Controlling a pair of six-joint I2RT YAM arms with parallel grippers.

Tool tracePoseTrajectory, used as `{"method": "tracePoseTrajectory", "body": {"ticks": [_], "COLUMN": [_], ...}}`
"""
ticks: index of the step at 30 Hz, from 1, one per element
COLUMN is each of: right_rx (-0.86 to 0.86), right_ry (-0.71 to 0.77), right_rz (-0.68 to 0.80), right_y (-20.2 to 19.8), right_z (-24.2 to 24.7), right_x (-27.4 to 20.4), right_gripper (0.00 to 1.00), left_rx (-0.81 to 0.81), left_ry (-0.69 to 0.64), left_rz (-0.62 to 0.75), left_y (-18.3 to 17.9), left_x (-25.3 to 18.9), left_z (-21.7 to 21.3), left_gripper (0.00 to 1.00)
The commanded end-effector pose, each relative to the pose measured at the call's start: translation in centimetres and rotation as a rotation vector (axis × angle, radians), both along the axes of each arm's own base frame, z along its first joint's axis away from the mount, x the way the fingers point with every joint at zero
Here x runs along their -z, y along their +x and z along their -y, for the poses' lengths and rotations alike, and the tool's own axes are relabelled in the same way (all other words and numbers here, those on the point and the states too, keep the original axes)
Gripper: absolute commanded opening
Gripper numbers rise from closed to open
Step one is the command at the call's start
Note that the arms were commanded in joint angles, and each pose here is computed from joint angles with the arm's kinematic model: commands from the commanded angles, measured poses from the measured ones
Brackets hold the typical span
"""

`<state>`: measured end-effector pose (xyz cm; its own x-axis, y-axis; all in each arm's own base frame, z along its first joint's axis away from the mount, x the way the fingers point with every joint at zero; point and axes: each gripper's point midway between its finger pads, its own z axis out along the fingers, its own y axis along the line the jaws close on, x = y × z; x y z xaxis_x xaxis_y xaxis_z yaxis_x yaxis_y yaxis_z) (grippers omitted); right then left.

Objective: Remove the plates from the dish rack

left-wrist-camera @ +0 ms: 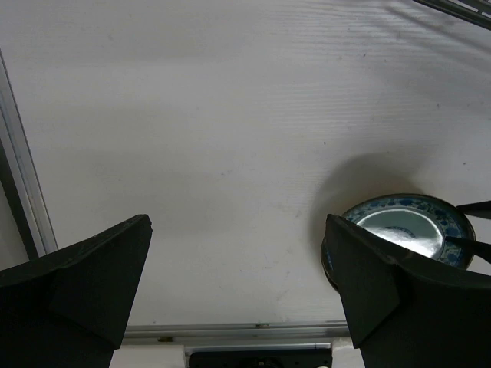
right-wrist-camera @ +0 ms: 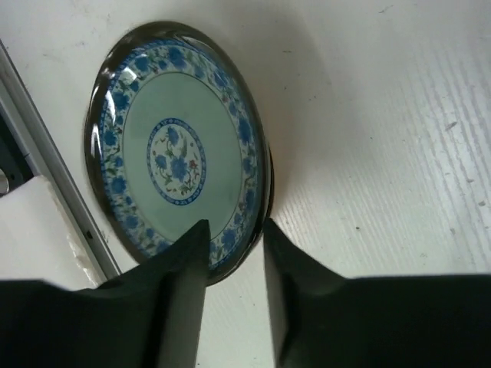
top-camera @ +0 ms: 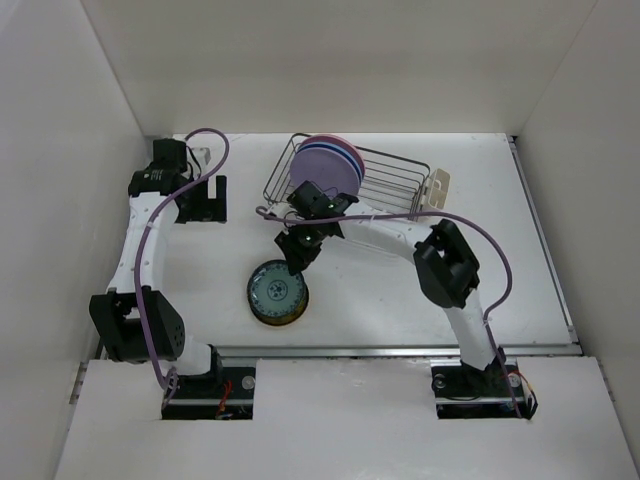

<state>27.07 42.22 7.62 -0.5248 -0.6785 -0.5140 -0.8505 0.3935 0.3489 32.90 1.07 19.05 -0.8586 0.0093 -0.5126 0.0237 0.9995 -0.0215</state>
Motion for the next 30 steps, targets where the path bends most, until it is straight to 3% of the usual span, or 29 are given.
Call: {"method": "tracePoseTrajectory", "body": {"ticks": [1,5,10,17,22,30], "right_rx": [-0.032,-0.032,0.070,0.502,0.809,0.938], "right_ry": [0.096,0.093,0.139,0.283,0.185,0.087], "right_rz": [0.018,0.059,0.225,0.466,0.606,0.630], "right_y": [0.0,-0.2,2.5,12.3,19.7,24.5], "right_z": [-1.8,-2.3,-1.6,5.2,11.5,14.4], "right_x": [-3.6,-4.4,-9.5,-19.6,-20.8,-18.3], "right_gripper": [0.42,0.62,0.69,0.70,0.51,0.40], "left_rx": [0.005,0.005,0.039,0.076,0.070,0.060], "left_ry": [0.012,0.013,-0.020,-0.069,-0.062,-0.045], "left_rz": [0.034,0.044,0.038,0.004,-0.015,-0.019], "left_y": [-0.8,-0.8,-1.0,-1.6,-1.5,-1.0], "left_x": [-0.9,-1.0,-0.7,0.5,1.1,1.2], "left_z": [-0.2,-0.2,0.6,1.6,1.4,1.0], "left_gripper": [0.96,0.96,0.96,0.96,0.96,0.96]}}
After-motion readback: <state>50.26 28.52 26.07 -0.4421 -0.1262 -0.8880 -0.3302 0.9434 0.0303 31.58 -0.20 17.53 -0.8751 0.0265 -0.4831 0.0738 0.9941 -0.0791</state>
